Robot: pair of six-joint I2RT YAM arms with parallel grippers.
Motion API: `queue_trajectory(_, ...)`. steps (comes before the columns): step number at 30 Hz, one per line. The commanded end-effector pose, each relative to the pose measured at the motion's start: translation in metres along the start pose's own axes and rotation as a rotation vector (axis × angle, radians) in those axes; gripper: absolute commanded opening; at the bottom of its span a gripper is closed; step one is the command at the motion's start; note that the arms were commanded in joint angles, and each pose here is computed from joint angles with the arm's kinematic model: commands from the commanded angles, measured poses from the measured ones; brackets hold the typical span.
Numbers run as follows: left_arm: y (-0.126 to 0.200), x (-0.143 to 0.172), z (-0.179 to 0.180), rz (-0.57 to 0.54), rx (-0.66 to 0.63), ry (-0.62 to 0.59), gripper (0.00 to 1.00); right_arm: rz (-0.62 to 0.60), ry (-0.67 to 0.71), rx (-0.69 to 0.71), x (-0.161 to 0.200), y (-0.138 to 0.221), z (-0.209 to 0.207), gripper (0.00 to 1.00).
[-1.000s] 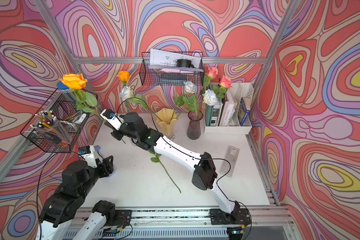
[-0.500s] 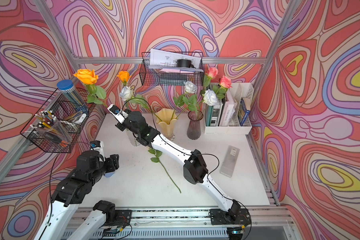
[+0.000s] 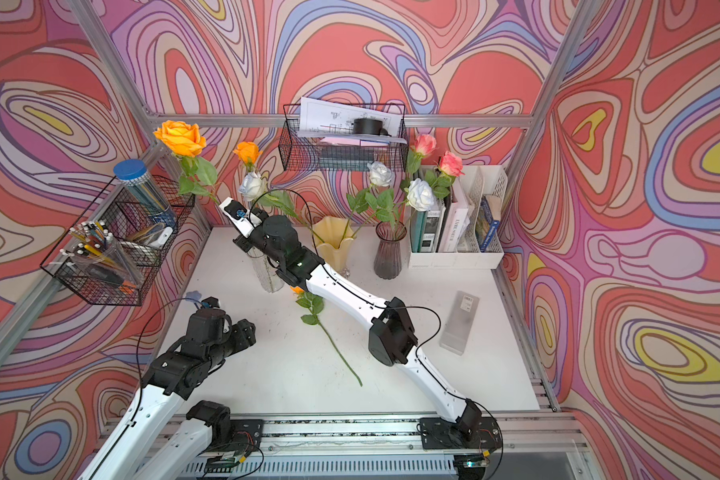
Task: Arrange the flowers in different vases according to their colors
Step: Insert the flower into the vase.
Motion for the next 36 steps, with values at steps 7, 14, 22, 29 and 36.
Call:
queue_trajectory(7,-0.018,0.003,-0.002,-0.045,0.061,0.051,0.71,0.032,0.019,0.011,0.046,-0.009,0.002,0.0)
queue_trajectory(14,-0.037,0.012,0.0,-0.032,0.068,0.048,0.71,0.084,0.003,-0.016,0.078,-0.007,0.013,0.0)
queue_trajectory(22,-0.065,0.011,-0.015,-0.008,0.126,0.033,0.7,0.152,-0.002,-0.026,0.095,0.003,0.019,0.0)
queue_trajectory(29,-0.073,0.015,-0.015,-0.002,0.138,0.02,0.7,0.18,-0.01,-0.016,0.092,0.011,0.016,0.38)
queue_trajectory(36,-0.075,0.021,-0.013,0.012,0.146,0.016,0.7,0.139,-0.031,-0.008,0.053,0.03,0.002,0.63)
Point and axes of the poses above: each gripper's point midway between its finger pads, its own y axis back along the fingers, its own z axis along the line the jaws close on, x = y × z, the point moved 6 cm from there along y, back along the fingers, and after that the axes turned 7 degrees about y, right-handed, at the moved point
